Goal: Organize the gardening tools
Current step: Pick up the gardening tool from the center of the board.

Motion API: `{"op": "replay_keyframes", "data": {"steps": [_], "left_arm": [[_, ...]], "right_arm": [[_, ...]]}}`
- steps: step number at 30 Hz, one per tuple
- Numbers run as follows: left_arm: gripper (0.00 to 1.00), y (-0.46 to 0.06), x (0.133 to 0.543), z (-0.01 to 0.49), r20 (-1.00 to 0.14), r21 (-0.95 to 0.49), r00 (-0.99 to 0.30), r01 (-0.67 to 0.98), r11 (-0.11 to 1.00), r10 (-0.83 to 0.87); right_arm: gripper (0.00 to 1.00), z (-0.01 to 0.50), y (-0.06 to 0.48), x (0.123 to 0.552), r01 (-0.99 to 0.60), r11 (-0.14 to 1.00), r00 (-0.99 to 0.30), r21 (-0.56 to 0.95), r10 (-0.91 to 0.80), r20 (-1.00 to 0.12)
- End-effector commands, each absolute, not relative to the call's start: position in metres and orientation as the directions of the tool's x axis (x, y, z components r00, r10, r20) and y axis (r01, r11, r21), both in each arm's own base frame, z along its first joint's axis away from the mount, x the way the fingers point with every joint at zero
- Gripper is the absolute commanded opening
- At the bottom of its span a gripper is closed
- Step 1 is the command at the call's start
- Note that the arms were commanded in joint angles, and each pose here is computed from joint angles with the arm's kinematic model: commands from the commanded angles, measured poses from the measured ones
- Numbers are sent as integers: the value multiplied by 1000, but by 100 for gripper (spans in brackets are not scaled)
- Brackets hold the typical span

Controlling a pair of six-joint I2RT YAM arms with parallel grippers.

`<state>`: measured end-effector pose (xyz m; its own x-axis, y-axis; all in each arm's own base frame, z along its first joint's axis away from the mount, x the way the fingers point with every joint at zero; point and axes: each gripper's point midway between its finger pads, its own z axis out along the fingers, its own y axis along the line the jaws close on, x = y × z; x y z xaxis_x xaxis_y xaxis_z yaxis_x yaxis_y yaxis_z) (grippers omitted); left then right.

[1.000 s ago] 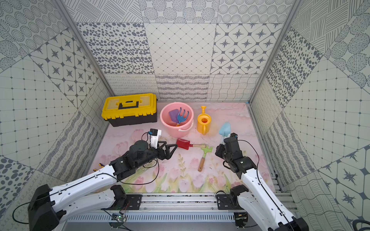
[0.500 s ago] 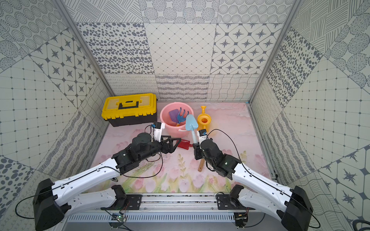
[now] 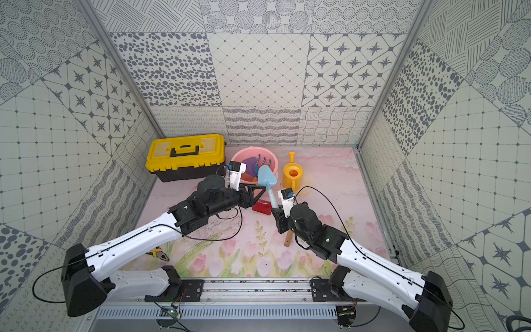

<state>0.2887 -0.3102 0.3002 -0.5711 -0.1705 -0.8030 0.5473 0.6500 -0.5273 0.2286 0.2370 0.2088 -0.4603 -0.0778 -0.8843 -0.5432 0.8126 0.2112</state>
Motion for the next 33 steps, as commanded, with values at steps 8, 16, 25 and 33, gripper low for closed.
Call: {"op": "replay_keyframes", "data": {"steps": [8,16,25,33], "left_arm": [[38,-307,324,307,-822,-487,-550,544,683,-148],[0,-305,321,320,-832,-479,-535,560,676,-146],[0,-296,334,353,-905,-351,-411,577,737,-109],[0,-275,369,407,-992,-90,-127,526,846,-27]], "right_arm": [[4,229,253,214,-626,751,-391,211,-68,-918],[7,233,251,211,-629,745,-389,222,-55,-919],[97,235,224,225,-493,844,-394,210,-2,-919],[97,235,208,231,-412,888,-394,204,29,-918]]}}
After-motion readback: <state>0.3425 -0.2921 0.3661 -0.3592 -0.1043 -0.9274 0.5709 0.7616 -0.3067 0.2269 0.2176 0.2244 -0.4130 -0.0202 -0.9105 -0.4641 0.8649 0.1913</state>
